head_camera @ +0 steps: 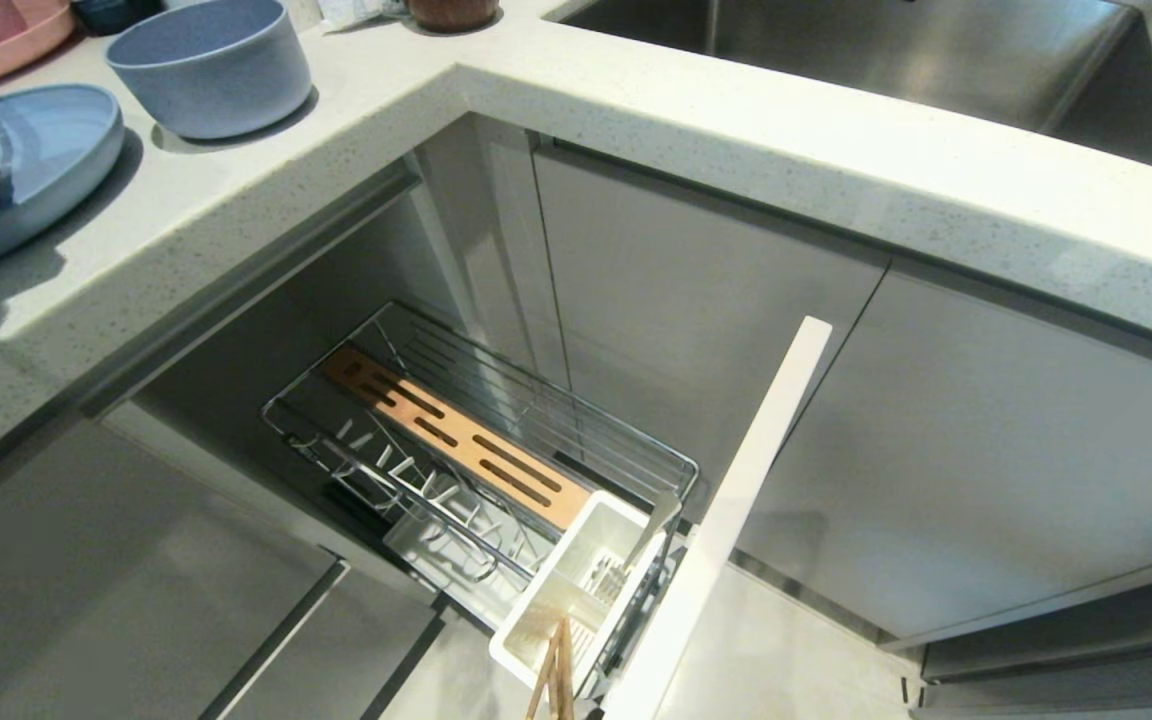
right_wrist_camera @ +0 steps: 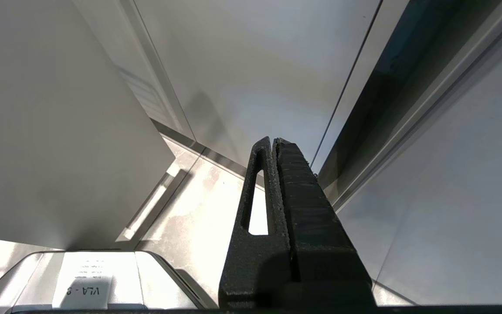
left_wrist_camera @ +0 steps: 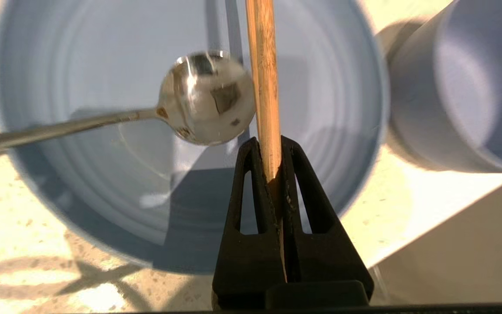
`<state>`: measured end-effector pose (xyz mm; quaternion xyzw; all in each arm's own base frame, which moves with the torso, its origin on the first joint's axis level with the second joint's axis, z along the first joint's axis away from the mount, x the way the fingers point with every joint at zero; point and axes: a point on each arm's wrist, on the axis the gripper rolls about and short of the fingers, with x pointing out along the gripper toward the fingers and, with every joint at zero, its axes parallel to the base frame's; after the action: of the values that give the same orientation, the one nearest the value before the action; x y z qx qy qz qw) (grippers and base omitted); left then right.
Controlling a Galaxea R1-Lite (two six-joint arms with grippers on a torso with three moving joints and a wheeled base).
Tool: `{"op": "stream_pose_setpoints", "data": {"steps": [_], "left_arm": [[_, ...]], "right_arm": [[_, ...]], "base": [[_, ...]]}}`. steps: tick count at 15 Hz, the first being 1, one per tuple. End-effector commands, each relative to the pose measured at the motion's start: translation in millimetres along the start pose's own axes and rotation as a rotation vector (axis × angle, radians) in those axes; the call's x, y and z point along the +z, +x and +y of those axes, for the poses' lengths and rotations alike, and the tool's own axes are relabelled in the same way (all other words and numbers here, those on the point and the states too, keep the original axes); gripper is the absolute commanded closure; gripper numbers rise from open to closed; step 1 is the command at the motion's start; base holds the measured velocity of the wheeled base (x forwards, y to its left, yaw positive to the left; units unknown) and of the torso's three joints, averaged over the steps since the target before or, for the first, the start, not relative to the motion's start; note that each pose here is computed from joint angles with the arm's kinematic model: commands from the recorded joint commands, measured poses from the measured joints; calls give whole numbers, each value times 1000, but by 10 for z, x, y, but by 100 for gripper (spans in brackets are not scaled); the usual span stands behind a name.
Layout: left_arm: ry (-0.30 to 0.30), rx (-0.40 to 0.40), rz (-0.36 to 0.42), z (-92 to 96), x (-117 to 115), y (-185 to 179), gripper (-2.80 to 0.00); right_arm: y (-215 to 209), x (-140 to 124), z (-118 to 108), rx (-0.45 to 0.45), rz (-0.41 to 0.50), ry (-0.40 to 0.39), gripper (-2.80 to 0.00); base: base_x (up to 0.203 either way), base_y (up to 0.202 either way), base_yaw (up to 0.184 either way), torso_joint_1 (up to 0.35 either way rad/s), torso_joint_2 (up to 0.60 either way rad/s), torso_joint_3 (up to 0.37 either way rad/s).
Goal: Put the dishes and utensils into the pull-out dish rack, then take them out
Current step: Pick up the chopsticks and place it in the cupboard
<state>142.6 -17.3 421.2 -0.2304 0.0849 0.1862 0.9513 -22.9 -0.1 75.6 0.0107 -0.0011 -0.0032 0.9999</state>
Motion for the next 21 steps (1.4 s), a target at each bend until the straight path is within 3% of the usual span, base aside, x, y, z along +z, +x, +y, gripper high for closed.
{"op": "stream_pose_setpoints", "data": {"steps": [1,4,8,14,18,21], "left_arm": [[-37,-30,-52,87,83,-211,0],[-79,-89,-101,145,152,-402,0],[-130,-222,-83,169,160,-630,0],[-139,-429,25,166,102,-828,0],[-106,-564,146,121,-2,-850,0],[-45,-660,276,101,-105,-858,0]], "right_arm": [[-1,-5,0,0,-2,0,0],[-1,-5,0,0,-1,0,0],[-1,-5,0,0,-2,0,0],[-1,-5,0,0,-1,0,0],[-1,-5,0,0,-1,0,0],[-2,-5,0,0,-3,0,0]], "base": [[0,0,0,0,0,0],[0,0,0,0,0,0],[0,0,0,0,0,0],[0,0,0,0,0,0],[0,0,0,0,0,0],[0,0,0,0,0,0]]}}
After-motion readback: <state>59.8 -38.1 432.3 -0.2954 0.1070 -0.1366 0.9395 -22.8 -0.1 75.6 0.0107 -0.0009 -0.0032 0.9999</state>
